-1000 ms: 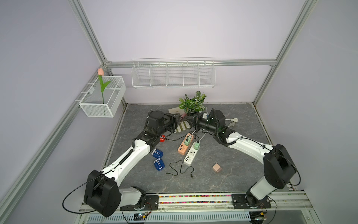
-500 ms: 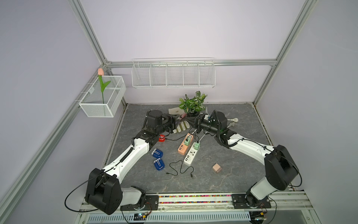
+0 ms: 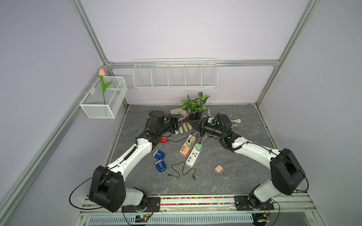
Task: Charge the electric shaver
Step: Pick up the charging cable from the center of the board.
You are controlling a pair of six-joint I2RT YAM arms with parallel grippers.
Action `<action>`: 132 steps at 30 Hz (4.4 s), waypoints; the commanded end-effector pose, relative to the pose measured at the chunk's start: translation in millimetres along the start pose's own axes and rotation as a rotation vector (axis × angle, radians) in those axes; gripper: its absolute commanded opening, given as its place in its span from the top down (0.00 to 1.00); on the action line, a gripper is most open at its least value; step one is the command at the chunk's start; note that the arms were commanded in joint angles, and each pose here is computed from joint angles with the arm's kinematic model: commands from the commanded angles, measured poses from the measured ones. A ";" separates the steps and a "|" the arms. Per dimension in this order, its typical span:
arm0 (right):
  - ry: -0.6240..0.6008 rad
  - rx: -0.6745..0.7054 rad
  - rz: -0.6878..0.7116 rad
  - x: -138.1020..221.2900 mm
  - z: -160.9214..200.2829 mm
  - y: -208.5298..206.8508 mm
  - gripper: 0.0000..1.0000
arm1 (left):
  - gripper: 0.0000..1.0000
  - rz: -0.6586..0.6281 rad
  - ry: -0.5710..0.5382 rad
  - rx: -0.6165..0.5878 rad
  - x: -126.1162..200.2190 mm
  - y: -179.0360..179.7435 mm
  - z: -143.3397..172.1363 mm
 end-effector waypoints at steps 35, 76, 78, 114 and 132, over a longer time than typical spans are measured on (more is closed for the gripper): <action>0.015 -0.006 -0.042 9.8 13.5 14.1 0.93 | 0.78 -0.029 0.045 -0.010 3.2 6.6 7.9; 0.048 -0.008 0.035 -5.2 26.2 -0.2 0.46 | 1.00 -0.048 -0.047 -0.026 19.6 11.1 6.4; 0.054 -0.003 0.027 -11.4 26.2 5.0 0.47 | 1.00 -0.052 -0.045 -0.032 18.3 11.7 8.1; 0.070 -0.046 0.055 -29.6 23.0 -6.7 0.83 | 1.00 -0.063 -0.047 -0.029 14.6 15.9 7.4; 0.074 -0.026 0.067 -25.8 21.3 -12.6 0.93 | 0.94 -0.107 -0.057 -0.027 19.7 25.9 4.2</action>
Point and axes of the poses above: each gripper's point midway between its finger pads, its own x axis back along the fingers, its own y axis along the line the jaws close on, z = x × y, the point moved 1 cm from there along x, back along the fingers, and after that the axes turned 3 degrees about x, right-handed, at the moved point
